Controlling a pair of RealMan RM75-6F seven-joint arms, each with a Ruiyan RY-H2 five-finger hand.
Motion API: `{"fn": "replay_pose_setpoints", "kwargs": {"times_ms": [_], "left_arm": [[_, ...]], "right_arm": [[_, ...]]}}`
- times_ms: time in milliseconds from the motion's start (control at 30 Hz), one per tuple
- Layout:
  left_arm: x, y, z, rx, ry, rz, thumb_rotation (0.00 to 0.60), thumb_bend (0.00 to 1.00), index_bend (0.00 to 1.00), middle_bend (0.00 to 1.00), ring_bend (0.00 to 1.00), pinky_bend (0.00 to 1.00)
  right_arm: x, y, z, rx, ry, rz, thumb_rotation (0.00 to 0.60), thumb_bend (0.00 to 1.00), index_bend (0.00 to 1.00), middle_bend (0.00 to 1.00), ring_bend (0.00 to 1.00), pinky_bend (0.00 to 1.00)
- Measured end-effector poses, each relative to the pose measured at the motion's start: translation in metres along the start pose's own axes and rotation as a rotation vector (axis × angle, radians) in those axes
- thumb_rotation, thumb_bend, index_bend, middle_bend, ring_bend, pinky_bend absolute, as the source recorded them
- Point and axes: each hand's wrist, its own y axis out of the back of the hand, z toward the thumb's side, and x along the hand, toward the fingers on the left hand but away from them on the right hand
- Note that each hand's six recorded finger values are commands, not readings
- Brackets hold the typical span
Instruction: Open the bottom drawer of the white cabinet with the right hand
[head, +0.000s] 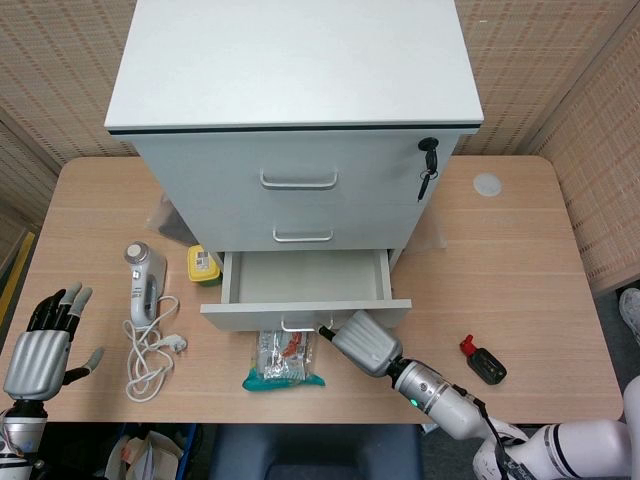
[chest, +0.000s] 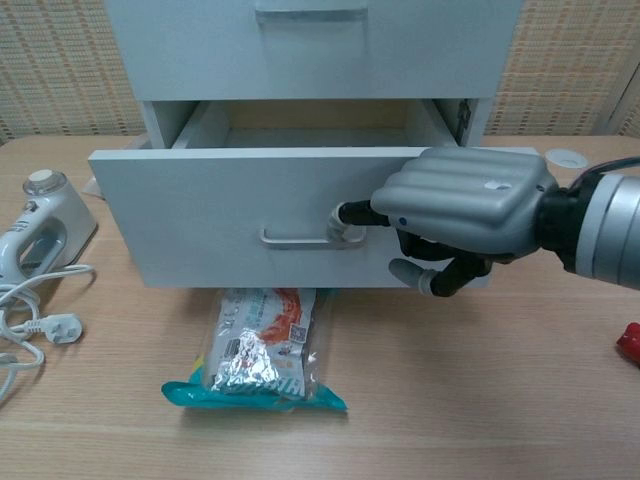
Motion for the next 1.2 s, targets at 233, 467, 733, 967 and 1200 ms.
{"fn": "replay_pose_setpoints", "kwargs": {"times_ms": [233,467,733,967,1200], "left_arm": [[0.003,0.0,0.003,-0.003,-0.014,0.0,0.6,0.25,0.0,0.0,0.0,0.09],[0.002,0.0,0.004,-0.003,-0.02,0.001,0.6,0.25,0.0,0.0,0.0,0.09],[0.003,0.0,0.005,-0.002,-0.026,0.003,0.6,0.25,0.0,0.0,0.0,0.09],[0.002,0.0,0.006,-0.004,-0.03,0.002,0.6,0.25,0.0,0.0,0.0,0.09],[0.001,-0.001,0.007,-0.007,-0.032,0.002,0.6,0.25,0.0,0.0,0.0,0.09]], "right_arm": [[0.01,-0.002,0.006,-0.006,-0.004,-0.011,0.6,0.51,0.17,0.95,1.0,0.99],[0.016,-0.006,0.008,-0.004,-0.014,-0.009,0.6,0.51,0.17,0.95,1.0,0.99],[0.023,-0.007,0.014,-0.008,-0.013,-0.012,0.6,0.51,0.17,0.95,1.0,0.99],[0.03,-0.01,0.019,-0.011,-0.004,-0.005,0.6,0.51,0.17,0.95,1.0,0.99],[0.039,-0.007,0.023,-0.017,-0.001,-0.026,0.6,0.51,0.17,0.95,1.0,0.99]]}}
